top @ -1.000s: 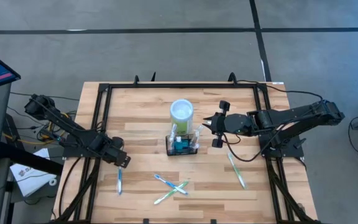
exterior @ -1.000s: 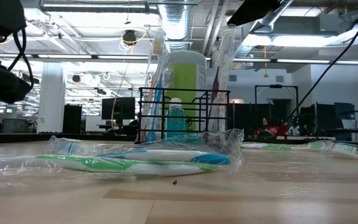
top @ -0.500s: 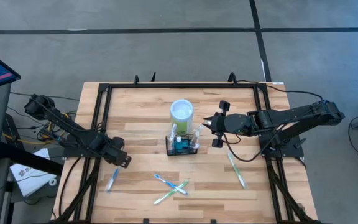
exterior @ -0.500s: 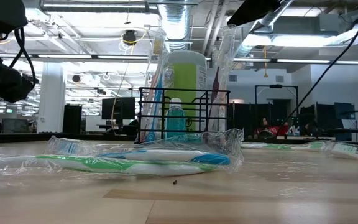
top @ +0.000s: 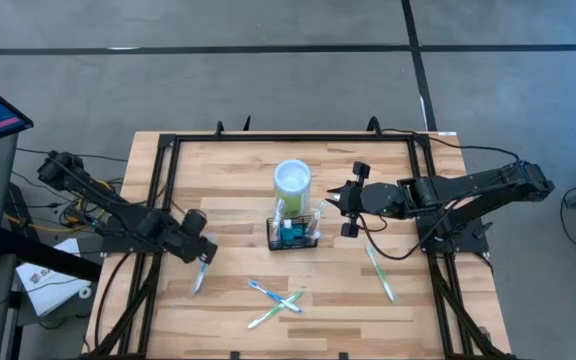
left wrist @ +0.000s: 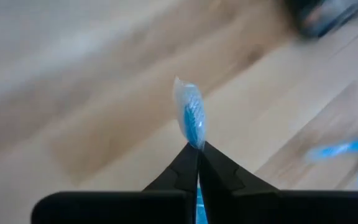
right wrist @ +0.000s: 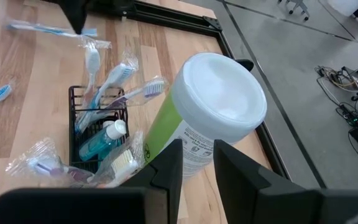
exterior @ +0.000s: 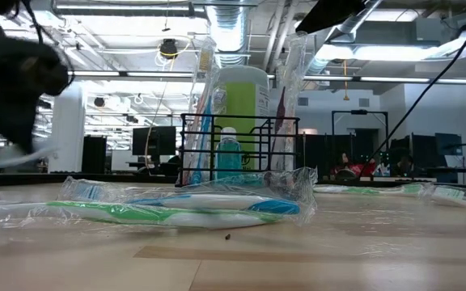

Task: Pick & Place toothbrushing station
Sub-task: Put the left blue toothbrush into the wire organizer

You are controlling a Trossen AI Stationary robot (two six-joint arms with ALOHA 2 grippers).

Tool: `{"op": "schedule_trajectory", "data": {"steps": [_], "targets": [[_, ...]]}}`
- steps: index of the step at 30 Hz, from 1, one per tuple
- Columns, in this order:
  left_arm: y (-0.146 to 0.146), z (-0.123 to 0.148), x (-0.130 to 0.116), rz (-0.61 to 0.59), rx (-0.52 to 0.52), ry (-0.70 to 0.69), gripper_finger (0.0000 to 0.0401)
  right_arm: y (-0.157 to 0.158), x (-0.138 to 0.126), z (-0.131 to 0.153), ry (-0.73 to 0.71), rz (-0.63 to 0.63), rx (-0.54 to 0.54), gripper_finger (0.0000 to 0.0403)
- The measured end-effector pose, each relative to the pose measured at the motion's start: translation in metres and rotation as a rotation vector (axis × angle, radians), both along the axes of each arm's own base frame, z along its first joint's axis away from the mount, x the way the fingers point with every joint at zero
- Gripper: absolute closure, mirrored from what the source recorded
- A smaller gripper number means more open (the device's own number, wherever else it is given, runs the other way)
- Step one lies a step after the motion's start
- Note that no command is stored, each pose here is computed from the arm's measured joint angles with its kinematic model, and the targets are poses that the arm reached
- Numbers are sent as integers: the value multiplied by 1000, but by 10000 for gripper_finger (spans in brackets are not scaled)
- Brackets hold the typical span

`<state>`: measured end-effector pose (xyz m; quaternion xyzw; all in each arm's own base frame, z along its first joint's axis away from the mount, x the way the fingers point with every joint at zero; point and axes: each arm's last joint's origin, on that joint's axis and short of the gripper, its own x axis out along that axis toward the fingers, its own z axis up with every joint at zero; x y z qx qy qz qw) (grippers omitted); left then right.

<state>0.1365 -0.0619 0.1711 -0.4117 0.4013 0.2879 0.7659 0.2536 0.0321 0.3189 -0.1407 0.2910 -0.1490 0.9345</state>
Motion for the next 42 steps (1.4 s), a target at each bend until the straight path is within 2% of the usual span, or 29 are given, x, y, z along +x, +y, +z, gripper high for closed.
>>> {"op": "schedule_trajectory", "data": {"steps": [6,18,33,42], "targets": [[6,13,1,21,181,-161,400,0,0,0,-3,0,0,321],[4,28,16,-23,351,-355,401,0,0,0,-6,0,1,321],[26,71,46,-71,764,-582,401,0,0,0,-6,0,1,321],[36,83,51,-125,824,-668,401,0,0,0,-6,0,1,321]]}}
